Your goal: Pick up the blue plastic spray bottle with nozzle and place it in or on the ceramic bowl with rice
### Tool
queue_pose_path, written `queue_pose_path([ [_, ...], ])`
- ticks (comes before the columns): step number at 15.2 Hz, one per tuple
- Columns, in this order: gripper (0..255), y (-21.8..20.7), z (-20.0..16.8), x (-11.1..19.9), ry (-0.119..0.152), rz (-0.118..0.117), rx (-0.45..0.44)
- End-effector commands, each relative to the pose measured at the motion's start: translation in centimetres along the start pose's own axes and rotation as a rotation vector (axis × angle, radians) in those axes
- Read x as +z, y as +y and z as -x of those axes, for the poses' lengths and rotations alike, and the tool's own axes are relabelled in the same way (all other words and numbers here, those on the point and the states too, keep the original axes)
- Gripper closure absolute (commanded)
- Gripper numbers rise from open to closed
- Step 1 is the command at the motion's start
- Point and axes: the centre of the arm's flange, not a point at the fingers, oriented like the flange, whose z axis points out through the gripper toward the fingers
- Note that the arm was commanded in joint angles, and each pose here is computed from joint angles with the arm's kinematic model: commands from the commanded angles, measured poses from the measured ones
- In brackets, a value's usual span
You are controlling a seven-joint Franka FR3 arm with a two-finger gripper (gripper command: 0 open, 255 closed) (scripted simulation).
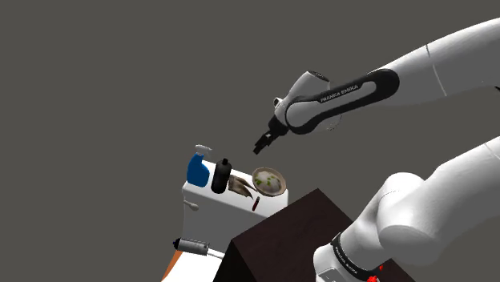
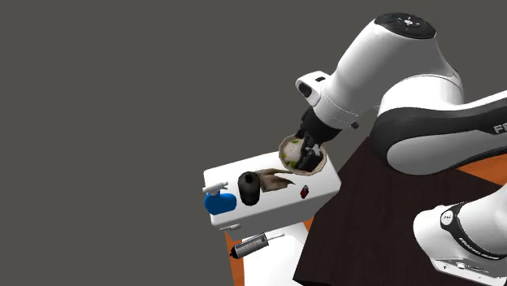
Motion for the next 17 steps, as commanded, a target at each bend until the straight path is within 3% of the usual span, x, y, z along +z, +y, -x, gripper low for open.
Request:
queue_pose_path([
  [1, 0, -0.1, -1.0, 2.3, 0.024, -0.008, -0.040],
  [17, 0, -3.4, -8.5, 20.6, 0.194, -0.097, -0.349],
])
